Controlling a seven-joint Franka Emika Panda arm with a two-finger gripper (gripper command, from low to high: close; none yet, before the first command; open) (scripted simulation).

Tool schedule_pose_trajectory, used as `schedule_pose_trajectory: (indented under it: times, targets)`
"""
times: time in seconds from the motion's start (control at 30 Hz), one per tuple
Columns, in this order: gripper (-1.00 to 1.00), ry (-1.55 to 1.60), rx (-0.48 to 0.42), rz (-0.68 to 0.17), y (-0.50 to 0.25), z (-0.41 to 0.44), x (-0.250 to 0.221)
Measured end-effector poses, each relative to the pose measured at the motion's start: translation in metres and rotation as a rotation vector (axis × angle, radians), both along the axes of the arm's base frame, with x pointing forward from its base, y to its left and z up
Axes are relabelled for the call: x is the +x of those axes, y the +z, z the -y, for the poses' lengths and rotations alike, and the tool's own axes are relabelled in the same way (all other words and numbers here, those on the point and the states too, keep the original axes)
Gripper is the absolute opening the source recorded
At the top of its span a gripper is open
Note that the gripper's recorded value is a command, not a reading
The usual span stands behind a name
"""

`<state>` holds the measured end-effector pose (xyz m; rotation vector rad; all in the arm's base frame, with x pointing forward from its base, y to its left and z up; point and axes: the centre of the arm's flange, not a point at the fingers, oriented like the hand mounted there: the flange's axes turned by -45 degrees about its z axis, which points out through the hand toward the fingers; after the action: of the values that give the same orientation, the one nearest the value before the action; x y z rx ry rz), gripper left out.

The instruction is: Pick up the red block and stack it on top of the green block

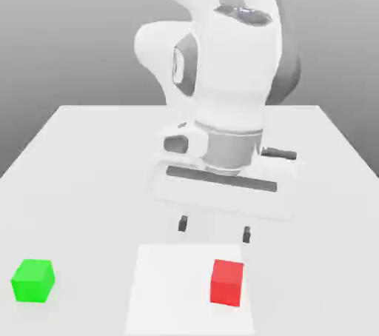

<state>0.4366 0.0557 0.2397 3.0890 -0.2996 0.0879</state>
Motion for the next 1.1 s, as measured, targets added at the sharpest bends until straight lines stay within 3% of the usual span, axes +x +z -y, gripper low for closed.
schedule_pose_trajectory:
  times: [0.07, 0.3, 0.33, 0.57, 0.83, 1.1]
  targets:
    - [0.0, -0.012, 0.033, -0.038, -0.025, -0.006, -0.01]
    - [0.0, -0.021, 0.045, -0.049, -0.085, -0.008, -0.013]
    - [-1.0, -0.019, 0.044, -0.051, -0.092, -0.007, -0.014]
    - [-1.0, -0.019, 0.044, -0.05, -0.093, -0.008, -0.014]
    - [-1.0, -0.028, 0.043, -0.05, -0.034, -0.005, -0.013]
    - [-1.0, -0.719, 0.057, -0.035, -0.013, 0.159, 0.007]
